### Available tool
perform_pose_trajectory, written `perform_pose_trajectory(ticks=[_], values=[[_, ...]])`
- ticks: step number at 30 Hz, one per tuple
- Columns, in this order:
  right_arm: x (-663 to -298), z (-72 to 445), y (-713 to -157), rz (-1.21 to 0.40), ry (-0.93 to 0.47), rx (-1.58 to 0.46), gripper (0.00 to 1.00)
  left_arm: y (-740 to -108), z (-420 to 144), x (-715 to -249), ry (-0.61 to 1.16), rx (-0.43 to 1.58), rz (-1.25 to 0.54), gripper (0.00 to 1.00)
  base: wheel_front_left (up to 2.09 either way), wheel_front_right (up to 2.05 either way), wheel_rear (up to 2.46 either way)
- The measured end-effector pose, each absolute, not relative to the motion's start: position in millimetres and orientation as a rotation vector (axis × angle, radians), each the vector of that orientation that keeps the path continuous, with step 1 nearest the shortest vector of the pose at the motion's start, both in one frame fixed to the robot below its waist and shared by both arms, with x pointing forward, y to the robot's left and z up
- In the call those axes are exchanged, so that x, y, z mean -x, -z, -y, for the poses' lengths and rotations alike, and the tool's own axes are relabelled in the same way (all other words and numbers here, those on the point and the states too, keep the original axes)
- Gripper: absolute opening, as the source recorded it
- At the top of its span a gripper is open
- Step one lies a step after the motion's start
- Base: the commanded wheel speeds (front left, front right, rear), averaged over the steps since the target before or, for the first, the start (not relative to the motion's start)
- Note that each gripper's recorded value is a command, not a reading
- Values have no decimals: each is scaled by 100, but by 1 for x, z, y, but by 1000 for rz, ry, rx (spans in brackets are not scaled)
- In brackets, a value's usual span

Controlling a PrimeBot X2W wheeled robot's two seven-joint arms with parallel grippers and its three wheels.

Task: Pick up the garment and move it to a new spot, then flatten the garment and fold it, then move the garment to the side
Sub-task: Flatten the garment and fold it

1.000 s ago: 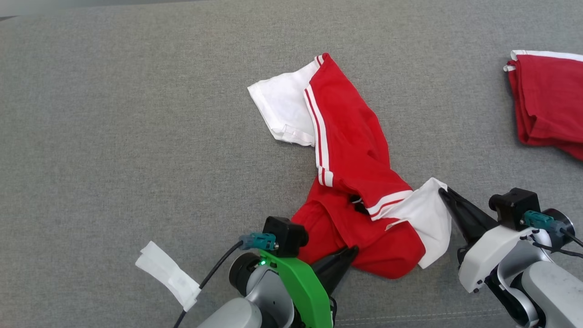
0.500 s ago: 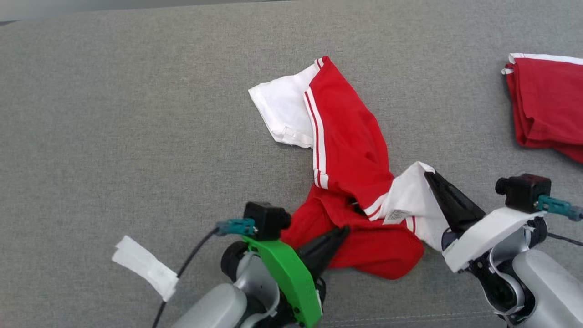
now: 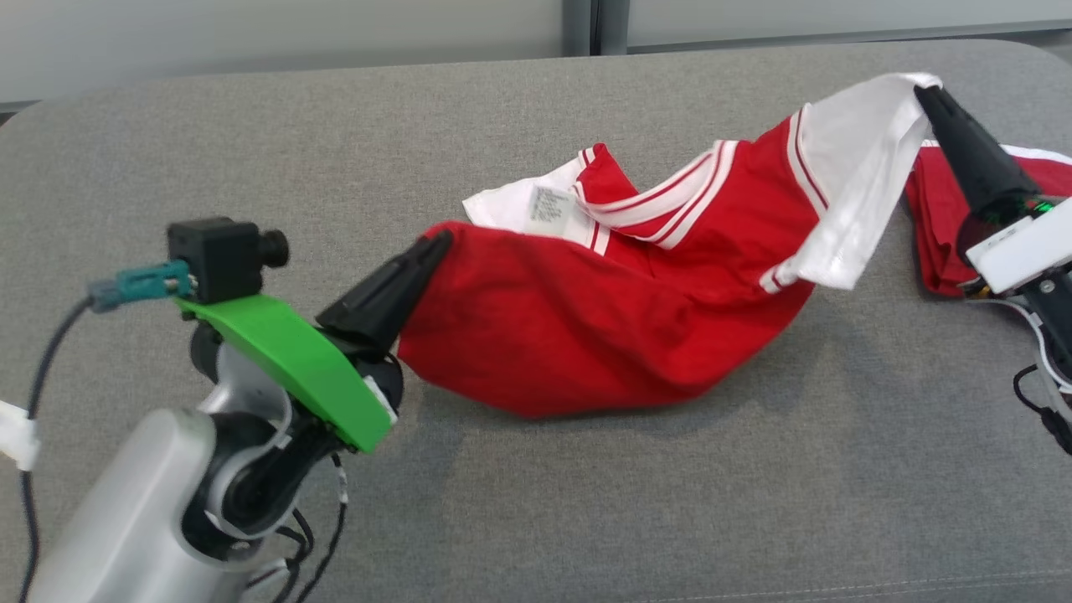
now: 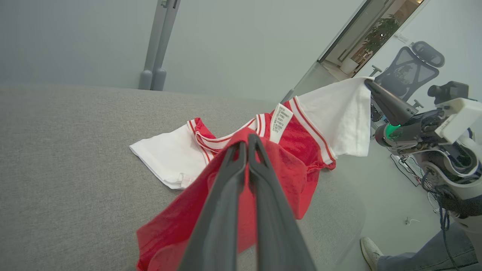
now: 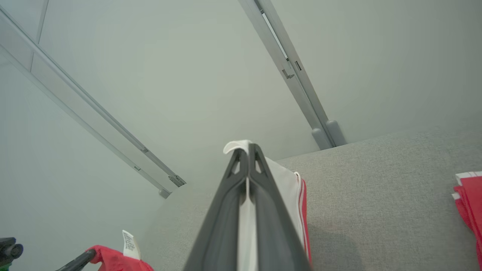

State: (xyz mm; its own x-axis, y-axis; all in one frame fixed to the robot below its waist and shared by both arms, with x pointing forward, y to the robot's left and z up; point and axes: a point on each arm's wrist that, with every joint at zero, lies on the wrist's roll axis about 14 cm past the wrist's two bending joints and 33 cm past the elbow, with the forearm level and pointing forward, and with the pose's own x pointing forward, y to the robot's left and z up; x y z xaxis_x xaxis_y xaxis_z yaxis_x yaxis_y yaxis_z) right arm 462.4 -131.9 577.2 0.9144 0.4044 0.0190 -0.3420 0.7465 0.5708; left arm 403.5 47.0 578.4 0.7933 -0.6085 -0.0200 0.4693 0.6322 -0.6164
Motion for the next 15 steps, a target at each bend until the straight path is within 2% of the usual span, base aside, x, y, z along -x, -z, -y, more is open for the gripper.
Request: perform_pose_trajectory(ticks=[4, 8, 15], values=[[-465, 144, -625, -19, -413, -682, 0, -619, -69, -412, 621, 569, -133, 0, 0, 0, 0], [-457, 175, -689, 176, -387, -832, 0, -664, -75, -408, 673, 562, -31, 0, 0, 0, 0], [-400, 221, -785, 523, -428, -962, 0, -729, -72, -384, 799, 577, 103, 0, 0, 0, 0]])
